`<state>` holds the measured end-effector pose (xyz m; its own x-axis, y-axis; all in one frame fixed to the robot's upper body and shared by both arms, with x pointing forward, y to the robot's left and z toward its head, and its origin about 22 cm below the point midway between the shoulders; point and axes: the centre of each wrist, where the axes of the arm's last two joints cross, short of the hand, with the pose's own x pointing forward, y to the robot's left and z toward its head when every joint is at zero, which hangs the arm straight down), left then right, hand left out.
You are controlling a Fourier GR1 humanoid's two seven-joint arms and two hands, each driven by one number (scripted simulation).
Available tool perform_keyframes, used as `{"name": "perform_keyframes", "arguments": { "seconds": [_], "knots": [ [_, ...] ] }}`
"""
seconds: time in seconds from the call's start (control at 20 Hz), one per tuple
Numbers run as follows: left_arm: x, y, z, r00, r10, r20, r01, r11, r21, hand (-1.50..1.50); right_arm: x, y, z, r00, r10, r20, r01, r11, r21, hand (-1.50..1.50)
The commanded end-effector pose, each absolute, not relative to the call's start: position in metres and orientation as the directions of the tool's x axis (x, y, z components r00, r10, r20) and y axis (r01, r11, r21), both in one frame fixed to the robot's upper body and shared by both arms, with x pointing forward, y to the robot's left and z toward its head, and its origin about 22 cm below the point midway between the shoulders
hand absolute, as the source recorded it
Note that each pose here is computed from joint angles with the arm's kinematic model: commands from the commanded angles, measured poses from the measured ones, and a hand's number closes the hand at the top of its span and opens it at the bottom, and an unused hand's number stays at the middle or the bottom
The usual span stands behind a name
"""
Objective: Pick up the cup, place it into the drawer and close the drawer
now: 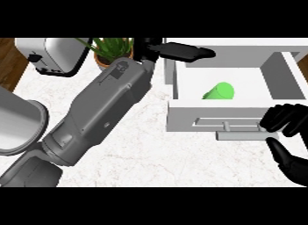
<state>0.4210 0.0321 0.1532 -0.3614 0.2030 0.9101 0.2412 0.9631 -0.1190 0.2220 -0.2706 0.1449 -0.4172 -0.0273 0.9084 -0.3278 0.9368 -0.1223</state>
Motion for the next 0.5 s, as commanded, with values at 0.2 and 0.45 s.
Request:
{"name": "perform_keyframes", "arguments": {
  "seconds": [0.2,0.45],
  "knots": [
    [0.410,0.107,0.143,-0.337,0.245,0.909,0.138,0.968,-0.210,-1.50,0.210,-0.271,0.143,-0.418,0.195,0.887,-0.313,0.886,-0.342,1.50],
    [0.377,0.150,0.129,-0.332,0.236,0.913,0.127,0.970,-0.205,-1.50,0.215,-0.270,0.130,-0.395,0.264,0.880,-0.316,0.860,-0.400,1.50]
  ]
}}
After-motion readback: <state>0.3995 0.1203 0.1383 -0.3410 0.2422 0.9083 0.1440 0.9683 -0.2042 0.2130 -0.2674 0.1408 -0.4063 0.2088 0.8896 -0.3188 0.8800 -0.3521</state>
